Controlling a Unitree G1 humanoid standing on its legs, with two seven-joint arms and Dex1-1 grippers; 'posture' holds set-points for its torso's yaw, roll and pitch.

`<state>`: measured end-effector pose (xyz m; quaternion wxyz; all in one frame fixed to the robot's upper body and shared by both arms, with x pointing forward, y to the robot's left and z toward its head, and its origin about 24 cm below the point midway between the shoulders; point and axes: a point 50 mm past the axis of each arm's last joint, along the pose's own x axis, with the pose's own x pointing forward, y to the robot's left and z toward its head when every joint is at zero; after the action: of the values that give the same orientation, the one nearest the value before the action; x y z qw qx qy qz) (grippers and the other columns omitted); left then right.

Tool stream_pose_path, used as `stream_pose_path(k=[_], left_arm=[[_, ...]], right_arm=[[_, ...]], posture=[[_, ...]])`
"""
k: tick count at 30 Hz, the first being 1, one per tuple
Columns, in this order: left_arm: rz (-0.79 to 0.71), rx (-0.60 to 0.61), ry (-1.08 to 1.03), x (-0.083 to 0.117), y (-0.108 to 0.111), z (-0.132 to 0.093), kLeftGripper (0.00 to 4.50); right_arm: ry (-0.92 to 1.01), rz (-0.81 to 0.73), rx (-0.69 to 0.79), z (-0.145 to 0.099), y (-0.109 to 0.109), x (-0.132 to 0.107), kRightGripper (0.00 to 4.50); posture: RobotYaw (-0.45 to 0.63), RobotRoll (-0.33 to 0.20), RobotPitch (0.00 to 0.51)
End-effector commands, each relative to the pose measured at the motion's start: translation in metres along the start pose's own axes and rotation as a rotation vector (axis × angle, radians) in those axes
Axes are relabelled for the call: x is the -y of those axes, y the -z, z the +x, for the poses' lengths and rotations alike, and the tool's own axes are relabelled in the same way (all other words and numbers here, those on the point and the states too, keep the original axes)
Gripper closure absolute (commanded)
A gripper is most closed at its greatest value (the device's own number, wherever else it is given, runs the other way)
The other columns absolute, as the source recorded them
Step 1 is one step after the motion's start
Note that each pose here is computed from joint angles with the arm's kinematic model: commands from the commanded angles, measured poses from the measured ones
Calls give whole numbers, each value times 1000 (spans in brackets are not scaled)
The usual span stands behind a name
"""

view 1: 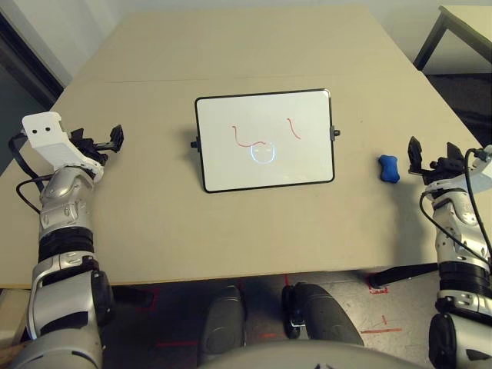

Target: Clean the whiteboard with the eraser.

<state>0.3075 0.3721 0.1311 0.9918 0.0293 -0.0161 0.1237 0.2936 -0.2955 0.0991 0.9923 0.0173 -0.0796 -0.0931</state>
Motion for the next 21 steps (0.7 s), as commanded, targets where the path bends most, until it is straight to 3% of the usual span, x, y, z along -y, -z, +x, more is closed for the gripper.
stream_pose_path(k=[1,7,10,15,17,21], left_arm=[[-7,-25,-5,2,9,-1,0],[-2,-26,24,8,10,-1,0],[20,11,72,9,-7,4,0],[75,103,267,20,-61,10,0],[134,69,446,36,-82,5,0],[263,-46,725,63,-98,-17,0]], right_arm=[[7,-9,17,-2,-5,3,23],[-9,-16,10,-4,-12,1,23],[-11,-54,-3,-4,-24,0,23],[-17,-74,-24,-6,-56,-8,23],[-57,-114,-100,-11,-64,-14,23],[-98,-138,-310,-22,-62,-24,23]], posture=[[-125,0,100],[-143,0,111],[-152,0,116],[-170,0,125],[-176,0,125],[-161,0,107]])
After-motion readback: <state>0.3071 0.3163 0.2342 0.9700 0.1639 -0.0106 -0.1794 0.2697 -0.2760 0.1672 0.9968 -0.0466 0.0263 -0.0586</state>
